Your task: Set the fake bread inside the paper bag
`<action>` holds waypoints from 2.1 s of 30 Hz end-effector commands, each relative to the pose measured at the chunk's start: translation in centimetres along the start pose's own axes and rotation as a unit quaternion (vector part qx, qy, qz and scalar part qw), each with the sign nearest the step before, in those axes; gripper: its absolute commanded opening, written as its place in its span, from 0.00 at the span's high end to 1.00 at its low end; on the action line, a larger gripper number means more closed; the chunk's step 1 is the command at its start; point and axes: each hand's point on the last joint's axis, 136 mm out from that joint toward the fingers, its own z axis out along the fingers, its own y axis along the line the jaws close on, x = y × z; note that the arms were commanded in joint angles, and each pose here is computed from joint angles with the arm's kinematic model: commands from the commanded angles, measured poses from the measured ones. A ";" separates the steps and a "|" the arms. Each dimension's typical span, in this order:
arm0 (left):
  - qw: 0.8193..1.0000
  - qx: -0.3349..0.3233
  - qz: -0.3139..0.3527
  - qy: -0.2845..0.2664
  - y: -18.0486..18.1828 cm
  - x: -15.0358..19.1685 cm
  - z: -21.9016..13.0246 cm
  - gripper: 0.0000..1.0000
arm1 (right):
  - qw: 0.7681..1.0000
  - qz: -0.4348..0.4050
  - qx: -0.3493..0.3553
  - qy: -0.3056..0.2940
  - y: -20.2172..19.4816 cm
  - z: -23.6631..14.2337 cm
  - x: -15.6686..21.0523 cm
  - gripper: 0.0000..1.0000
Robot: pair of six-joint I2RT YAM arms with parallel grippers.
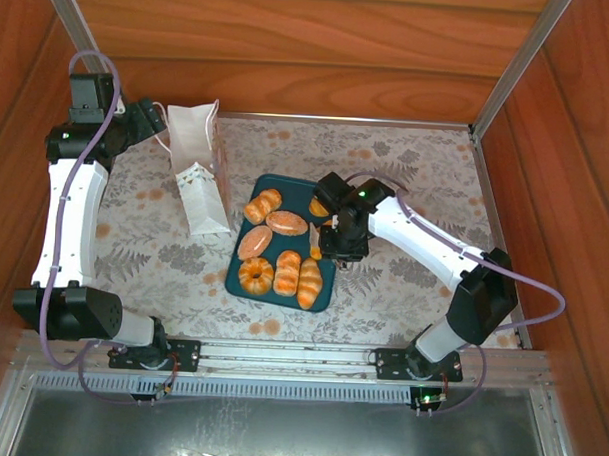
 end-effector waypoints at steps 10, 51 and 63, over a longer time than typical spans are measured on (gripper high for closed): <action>1.000 0.002 0.006 -0.010 -0.3 -0.7 -0.7 0.12 | 1.000 0.007 -0.009 -0.008 -0.2 -0.3 0.7 0.80; 0.998 0.058 -0.007 -0.010 -2.8 -1.5 0.5 0.98 | 0.861 -0.235 -0.311 -0.327 20.3 -28.5 -7.5 0.90; 0.998 0.059 -0.007 -0.012 -2.7 -1.3 0.3 1.00 | 0.836 -0.292 -0.308 -0.348 25.0 -25.4 -9.9 0.88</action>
